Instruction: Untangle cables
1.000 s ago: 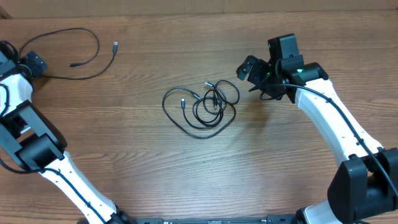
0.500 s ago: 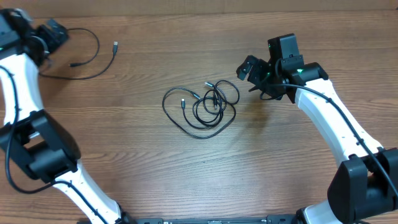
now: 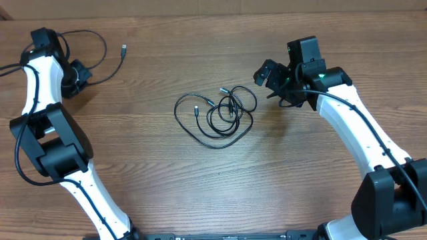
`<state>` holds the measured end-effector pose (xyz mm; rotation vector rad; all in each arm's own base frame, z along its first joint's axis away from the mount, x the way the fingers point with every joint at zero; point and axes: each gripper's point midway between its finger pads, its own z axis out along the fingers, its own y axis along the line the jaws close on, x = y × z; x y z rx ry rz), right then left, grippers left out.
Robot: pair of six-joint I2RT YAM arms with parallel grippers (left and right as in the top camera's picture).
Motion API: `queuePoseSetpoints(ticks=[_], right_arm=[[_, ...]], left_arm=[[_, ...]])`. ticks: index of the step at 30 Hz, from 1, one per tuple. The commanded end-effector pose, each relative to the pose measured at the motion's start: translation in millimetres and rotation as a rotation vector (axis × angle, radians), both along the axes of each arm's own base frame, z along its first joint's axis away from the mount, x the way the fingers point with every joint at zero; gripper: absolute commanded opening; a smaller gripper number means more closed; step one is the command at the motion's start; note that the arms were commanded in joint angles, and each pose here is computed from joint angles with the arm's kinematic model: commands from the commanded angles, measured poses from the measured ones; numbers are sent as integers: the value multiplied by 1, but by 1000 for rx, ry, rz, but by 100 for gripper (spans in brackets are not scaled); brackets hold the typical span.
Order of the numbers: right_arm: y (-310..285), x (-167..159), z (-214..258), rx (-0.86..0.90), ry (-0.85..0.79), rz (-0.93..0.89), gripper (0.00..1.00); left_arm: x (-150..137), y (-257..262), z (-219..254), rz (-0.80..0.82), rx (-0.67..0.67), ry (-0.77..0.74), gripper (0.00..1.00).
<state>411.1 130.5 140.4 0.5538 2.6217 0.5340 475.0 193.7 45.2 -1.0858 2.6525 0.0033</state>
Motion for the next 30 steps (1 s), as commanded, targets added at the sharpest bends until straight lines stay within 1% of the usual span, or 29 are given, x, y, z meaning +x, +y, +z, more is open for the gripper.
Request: queuePoseSetpoints(ticks=[1,11,22,25,30], right_arm=[[-3,0,-2,-11,-1,-3,100],[-2,0,-2,-11,-1,-3,100],[-2,0,-2,-10,-1,-3,100],[-2,0,-2,-11,-1,-3,100],[-2,0,-2,-11,-1,-3,100]], left_arm=[[-9,12,-6,34,54,41,4],[-20,8,-40,40,47,70,4],[-12,11,-63,41,50,58,4],[-10,12,-80,40,47,66,4],[-11,11,-128,38,34,99,4]])
